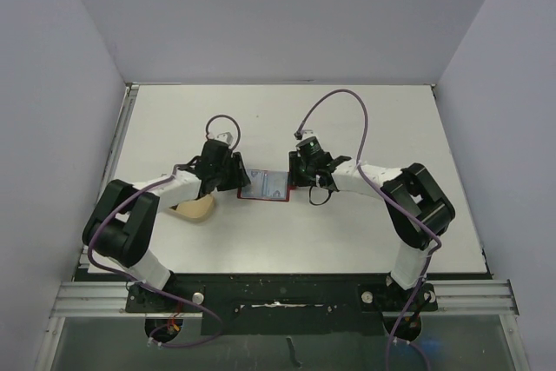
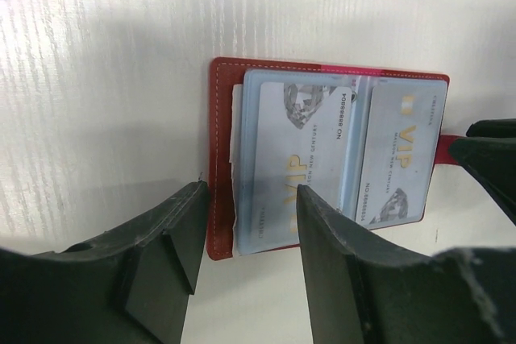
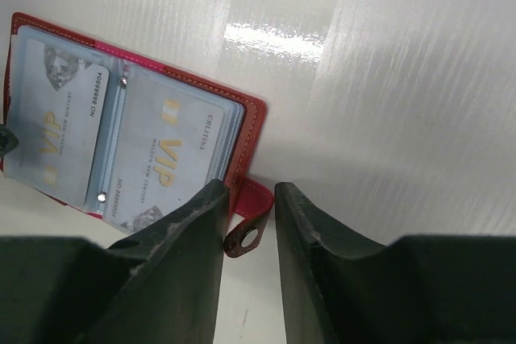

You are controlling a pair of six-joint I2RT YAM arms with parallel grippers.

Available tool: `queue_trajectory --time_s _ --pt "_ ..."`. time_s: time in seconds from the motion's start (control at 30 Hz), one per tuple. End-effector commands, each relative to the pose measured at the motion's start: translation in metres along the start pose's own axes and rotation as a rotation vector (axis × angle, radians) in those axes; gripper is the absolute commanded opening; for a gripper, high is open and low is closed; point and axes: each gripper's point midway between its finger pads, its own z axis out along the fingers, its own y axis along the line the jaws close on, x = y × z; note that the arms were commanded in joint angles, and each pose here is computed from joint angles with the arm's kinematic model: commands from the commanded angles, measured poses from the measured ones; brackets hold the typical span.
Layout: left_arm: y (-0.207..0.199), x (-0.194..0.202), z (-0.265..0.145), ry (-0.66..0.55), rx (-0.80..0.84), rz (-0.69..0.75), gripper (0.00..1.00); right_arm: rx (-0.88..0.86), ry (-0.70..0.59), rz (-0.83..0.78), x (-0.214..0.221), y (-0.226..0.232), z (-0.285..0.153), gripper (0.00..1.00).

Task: Put the credit cards into the card holder
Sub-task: Close the card holder at the center of the board.

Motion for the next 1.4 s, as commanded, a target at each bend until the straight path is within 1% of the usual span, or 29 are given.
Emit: queue_trajectory --time_s 0.0,0.2,0.33,0.53,0.63,0.87,1.03,1.13,1.27,1.37 --pt "-0.014 -0.033 -0.007 -0.080 0.041 0.006 0.46 -0.031 -0.062 0.011 -0.017 0.007 -0.001 0.29" --pt "-0.001 -0.034 -0.001 -0.076 0.004 0.004 0.47 -0.034 -0.053 0.012 -0.012 0.006 -0.001 0.22" --pt "-0.002 -0.024 0.006 -0.044 0.015 -0.006 0.46 -0.040 -0.045 0.015 -0.007 0.005 0.000 0.18" --pt "-0.024 -0.015 0.006 0.001 0.129 -0.072 0.46 -0.041 -0.036 0.026 0.001 0.004 0.001 0.16" --pt "-0.039 -0.022 -0.004 -0.038 0.203 -0.095 0.45 -0.045 -0.032 0.037 0.008 0.005 0.001 0.16" --pt "-0.075 -0.032 -0.027 -0.053 0.374 -0.151 0.42 -0.055 -0.017 0.039 0.019 0.006 0.004 0.16" --pt "-0.098 -0.043 -0.049 -0.107 0.452 -0.148 0.40 -0.059 -0.025 0.043 0.019 0.007 0.002 0.16" --pt "-0.107 -0.044 -0.057 -0.119 0.492 -0.151 0.40 -0.061 -0.028 0.043 0.019 0.007 0.001 0.15" --pt "-0.114 -0.034 -0.055 -0.088 0.547 -0.159 0.40 -0.069 -0.034 0.041 0.016 0.009 0.000 0.15" --pt "-0.113 -0.024 -0.044 -0.049 0.546 -0.153 0.40 -0.083 -0.040 0.043 0.014 0.011 0.000 0.15"
